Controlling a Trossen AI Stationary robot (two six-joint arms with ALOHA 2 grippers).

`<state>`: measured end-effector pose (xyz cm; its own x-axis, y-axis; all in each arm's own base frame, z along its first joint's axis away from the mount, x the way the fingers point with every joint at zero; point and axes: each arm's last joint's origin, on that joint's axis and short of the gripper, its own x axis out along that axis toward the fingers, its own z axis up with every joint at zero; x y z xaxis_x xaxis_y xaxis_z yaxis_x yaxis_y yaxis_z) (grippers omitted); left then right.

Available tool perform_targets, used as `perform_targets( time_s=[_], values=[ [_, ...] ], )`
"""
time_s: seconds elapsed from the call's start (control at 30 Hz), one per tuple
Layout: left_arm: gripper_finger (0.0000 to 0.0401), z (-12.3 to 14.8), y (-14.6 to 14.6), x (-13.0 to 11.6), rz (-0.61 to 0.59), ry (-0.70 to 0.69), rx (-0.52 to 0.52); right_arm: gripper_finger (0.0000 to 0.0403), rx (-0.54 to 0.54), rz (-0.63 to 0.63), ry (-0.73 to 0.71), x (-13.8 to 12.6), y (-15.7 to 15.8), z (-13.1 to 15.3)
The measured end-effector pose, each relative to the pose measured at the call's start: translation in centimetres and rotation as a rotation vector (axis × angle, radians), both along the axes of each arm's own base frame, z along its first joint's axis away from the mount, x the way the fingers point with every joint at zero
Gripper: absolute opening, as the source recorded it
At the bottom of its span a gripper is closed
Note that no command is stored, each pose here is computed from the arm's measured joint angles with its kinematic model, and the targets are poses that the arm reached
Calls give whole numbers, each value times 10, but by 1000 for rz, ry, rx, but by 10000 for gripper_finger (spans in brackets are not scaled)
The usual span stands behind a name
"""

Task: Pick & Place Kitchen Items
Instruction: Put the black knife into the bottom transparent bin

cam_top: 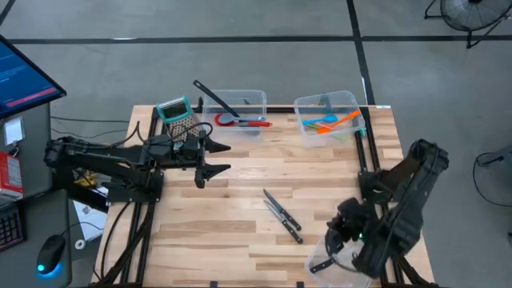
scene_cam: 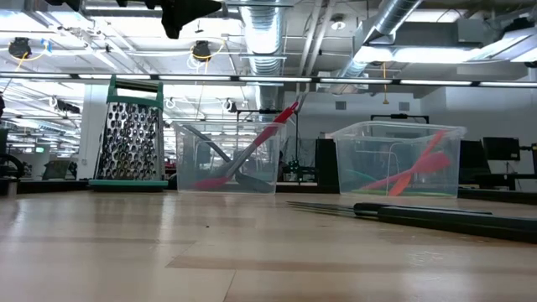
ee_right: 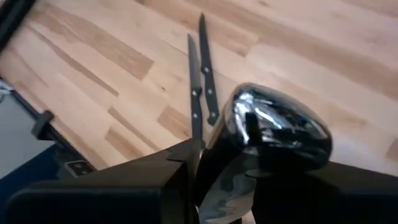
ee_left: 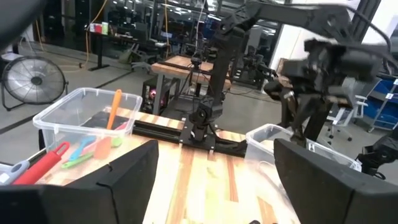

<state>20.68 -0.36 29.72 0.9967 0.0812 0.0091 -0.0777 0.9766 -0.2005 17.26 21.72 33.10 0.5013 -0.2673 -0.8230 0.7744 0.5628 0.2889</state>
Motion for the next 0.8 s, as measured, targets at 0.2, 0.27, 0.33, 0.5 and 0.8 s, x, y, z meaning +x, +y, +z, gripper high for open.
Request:
perform_targets(
  time_s=[0.2,0.27,0.33,0.5,0.8],
  values=[
    [297,0,0,0,0,-1,0,85,-14,-61,63,2,32,-34],
    [297,0,0,0,0,0,1,85,-10,-88,104,2,43,-49],
    [297,0,0,0,0,1,6,85,-3,-99,153,3,52,-61],
    [297,-6,0,6,9,29,13,85,-4,-124,187,8,59,-75],
    [297,-24,0,23,9,114,15,86,-3,-146,183,12,56,-76]
  ],
)
